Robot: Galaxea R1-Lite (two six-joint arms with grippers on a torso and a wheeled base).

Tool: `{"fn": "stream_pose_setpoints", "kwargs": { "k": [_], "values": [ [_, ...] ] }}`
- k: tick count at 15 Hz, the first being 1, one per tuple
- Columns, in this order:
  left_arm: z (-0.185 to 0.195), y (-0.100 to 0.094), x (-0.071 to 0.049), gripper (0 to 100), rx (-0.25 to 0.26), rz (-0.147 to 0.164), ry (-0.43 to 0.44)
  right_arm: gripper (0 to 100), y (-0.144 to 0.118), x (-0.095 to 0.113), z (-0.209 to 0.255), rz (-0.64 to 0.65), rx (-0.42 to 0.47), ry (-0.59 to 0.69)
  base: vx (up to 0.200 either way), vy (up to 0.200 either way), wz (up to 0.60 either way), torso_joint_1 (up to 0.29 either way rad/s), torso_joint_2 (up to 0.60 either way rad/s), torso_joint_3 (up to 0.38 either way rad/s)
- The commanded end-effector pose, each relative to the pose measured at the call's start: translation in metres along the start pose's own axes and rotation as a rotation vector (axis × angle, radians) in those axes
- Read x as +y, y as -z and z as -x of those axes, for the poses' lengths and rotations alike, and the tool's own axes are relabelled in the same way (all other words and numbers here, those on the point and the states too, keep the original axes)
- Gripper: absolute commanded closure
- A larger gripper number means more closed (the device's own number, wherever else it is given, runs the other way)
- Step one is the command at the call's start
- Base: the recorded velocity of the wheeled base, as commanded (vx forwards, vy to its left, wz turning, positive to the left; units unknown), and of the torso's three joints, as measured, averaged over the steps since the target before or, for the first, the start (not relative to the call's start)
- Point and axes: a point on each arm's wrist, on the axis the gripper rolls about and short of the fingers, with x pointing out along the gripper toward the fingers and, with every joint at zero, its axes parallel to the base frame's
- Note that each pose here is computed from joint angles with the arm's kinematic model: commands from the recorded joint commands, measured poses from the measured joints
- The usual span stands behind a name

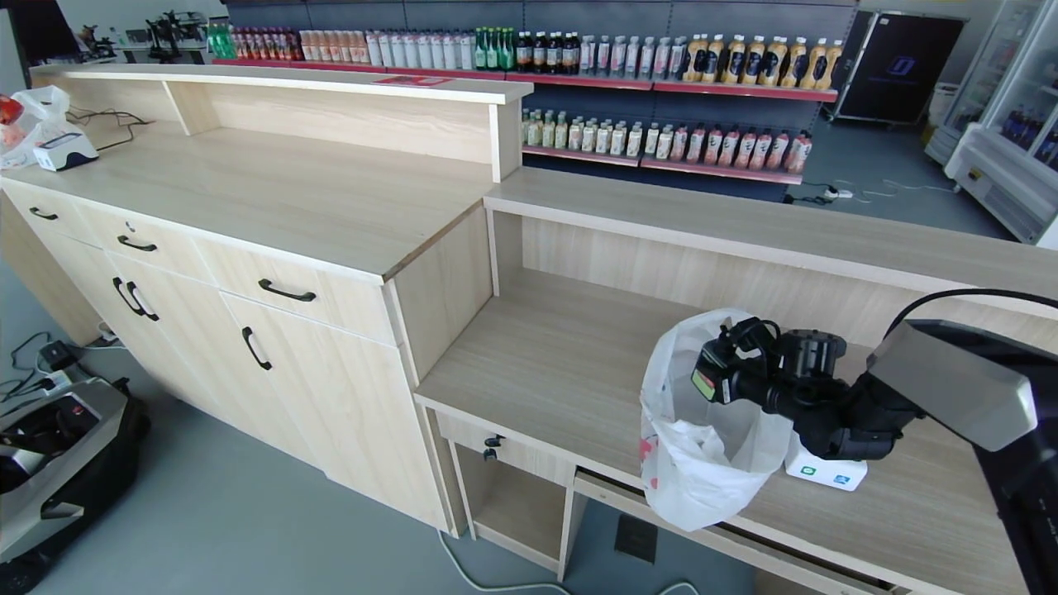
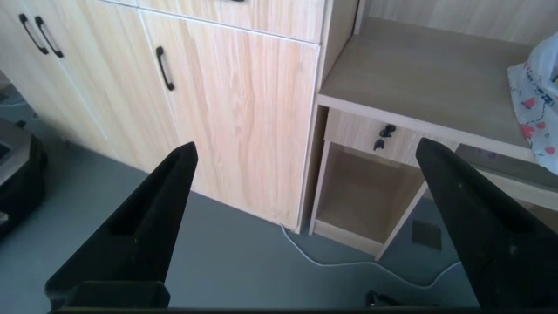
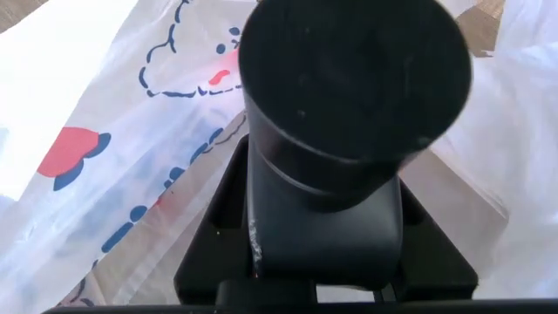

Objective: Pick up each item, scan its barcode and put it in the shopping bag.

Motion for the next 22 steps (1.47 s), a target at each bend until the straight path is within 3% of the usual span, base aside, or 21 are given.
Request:
{"fn": "stream_pose_setpoints", "kwargs": {
  "k": [1,13,14,17,20,22],
  "values": [
    [0.000,0.000,0.000,0,0.000,0.000,0.000,100,0.012,0.007,-0.011,-0.003,0.010,-0.017,0.000,0.000,0.00,0.000,0.00,0.000],
    [0.000,0.000,0.000,0,0.000,0.000,0.000,100,0.024,0.026,-0.041,-0.004,-0.013,-0.074,0.000,0.000,0.00,0.000,0.00,0.000],
    [0.000,0.000,0.000,0,0.000,0.000,0.000,0,0.023,0.025,-0.041,-0.002,-0.016,-0.073,0.000,0.000,0.00,0.000,0.00,0.000],
    [0.000,0.000,0.000,0,0.000,0.000,0.000,0,0.003,0.019,-0.038,0.009,-0.059,-0.057,0.000,0.000,0.00,0.000,0.00,0.000],
    [0.000,0.000,0.000,0,0.000,0.000,0.000,0,-0.056,0.000,-0.014,0.028,-0.126,-0.018,0.000,0.000,0.00,0.000,0.00,0.000],
    [0.000,0.000,0.000,0,0.000,0.000,0.000,0,-0.100,-0.023,0.043,0.024,-0.117,0.042,0.000,0.000,0.00,0.000,0.00,0.000]
  ]
}}
